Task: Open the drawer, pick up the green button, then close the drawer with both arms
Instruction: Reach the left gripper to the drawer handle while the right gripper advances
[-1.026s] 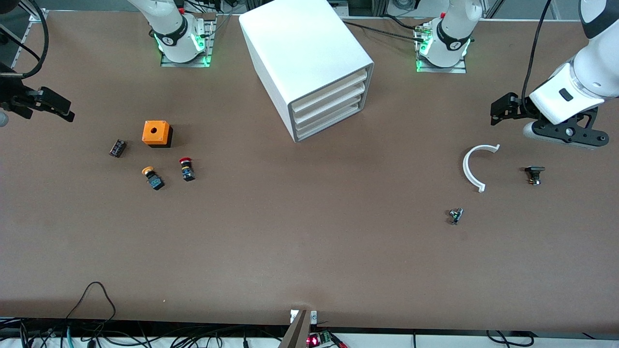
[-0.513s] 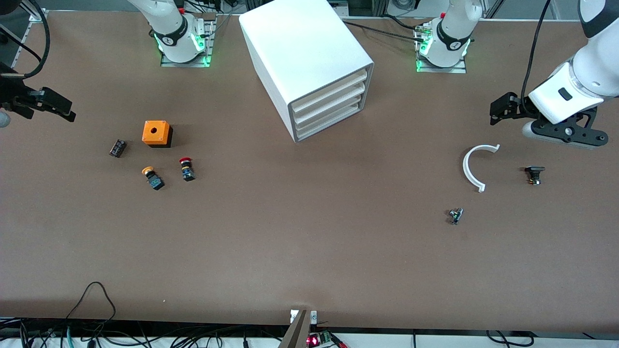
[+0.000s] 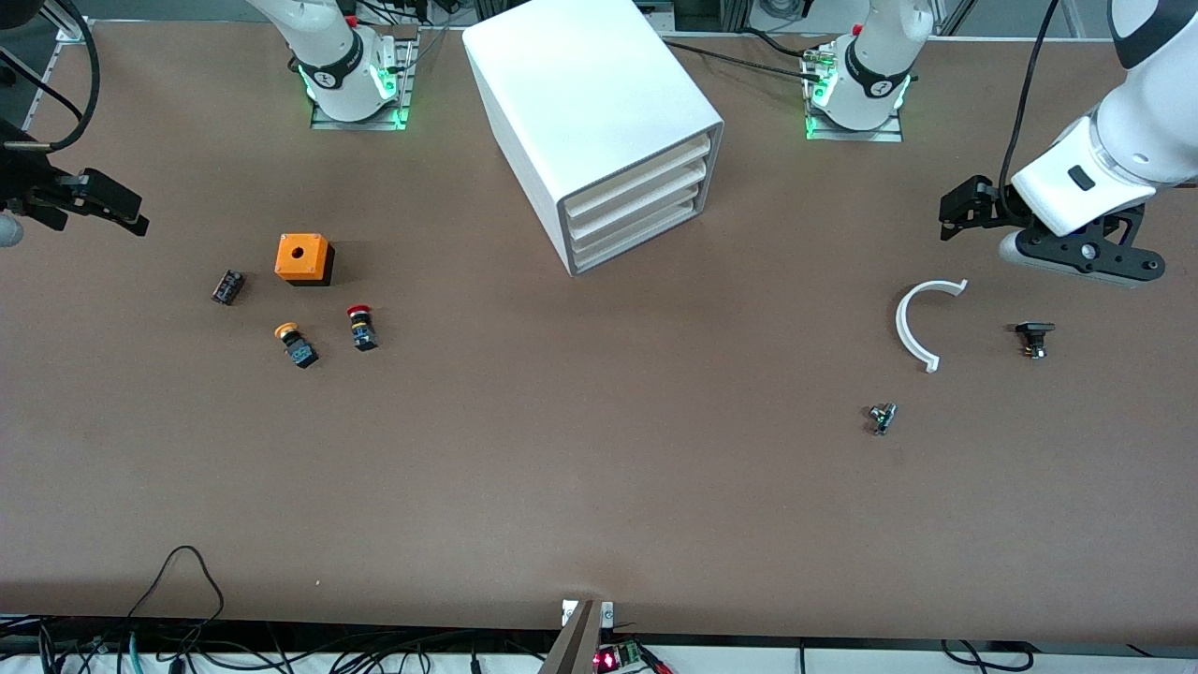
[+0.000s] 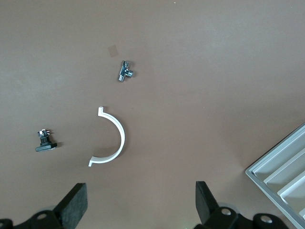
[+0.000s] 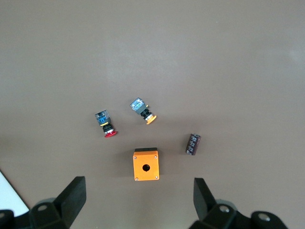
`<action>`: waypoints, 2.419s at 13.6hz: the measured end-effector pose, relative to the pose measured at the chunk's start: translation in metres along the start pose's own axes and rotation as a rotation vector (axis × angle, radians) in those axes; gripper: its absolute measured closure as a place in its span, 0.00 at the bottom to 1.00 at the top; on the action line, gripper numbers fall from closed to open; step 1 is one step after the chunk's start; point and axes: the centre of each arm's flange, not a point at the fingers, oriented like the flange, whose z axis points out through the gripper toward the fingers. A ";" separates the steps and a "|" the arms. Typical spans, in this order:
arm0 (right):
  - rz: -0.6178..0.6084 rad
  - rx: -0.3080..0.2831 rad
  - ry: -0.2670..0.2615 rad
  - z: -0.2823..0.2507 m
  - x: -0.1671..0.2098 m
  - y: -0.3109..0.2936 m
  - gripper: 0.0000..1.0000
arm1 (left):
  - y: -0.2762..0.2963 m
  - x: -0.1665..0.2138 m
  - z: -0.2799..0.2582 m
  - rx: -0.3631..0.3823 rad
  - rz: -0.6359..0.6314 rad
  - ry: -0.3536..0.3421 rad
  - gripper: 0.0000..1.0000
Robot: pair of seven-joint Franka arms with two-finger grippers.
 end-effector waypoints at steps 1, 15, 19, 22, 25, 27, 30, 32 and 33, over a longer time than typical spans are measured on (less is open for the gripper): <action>-0.001 0.000 0.000 0.000 0.000 -0.001 0.00 | -0.001 0.002 0.003 -0.001 0.000 -0.005 0.00; -0.022 -0.003 -0.033 0.018 0.008 -0.011 0.00 | 0.078 0.036 0.292 -0.596 -0.084 -0.330 0.00; -0.091 -0.010 -0.062 0.034 0.013 -0.046 0.00 | 0.145 0.010 0.360 -0.765 -0.028 -0.374 0.00; -0.117 -0.016 -0.091 0.046 0.016 -0.061 0.00 | 0.186 -0.006 0.397 -0.831 -0.013 -0.376 0.00; -0.122 -0.019 -0.124 0.056 0.016 -0.064 0.00 | 0.226 -0.027 0.415 -0.868 -0.017 -0.394 0.01; -0.136 -0.022 -0.142 0.064 0.018 -0.073 0.00 | 0.246 -0.039 0.421 -0.861 -0.001 -0.403 0.03; -0.143 -0.024 -0.156 0.072 0.020 -0.077 0.00 | 0.256 -0.049 0.426 -0.853 0.011 -0.419 0.07; -0.149 -0.025 -0.165 0.075 0.020 -0.081 0.00 | 0.258 -0.054 0.430 -0.849 0.010 -0.429 0.14; -0.153 -0.026 -0.170 0.077 0.020 -0.083 0.00 | 0.260 -0.057 0.433 -0.844 0.011 -0.433 0.25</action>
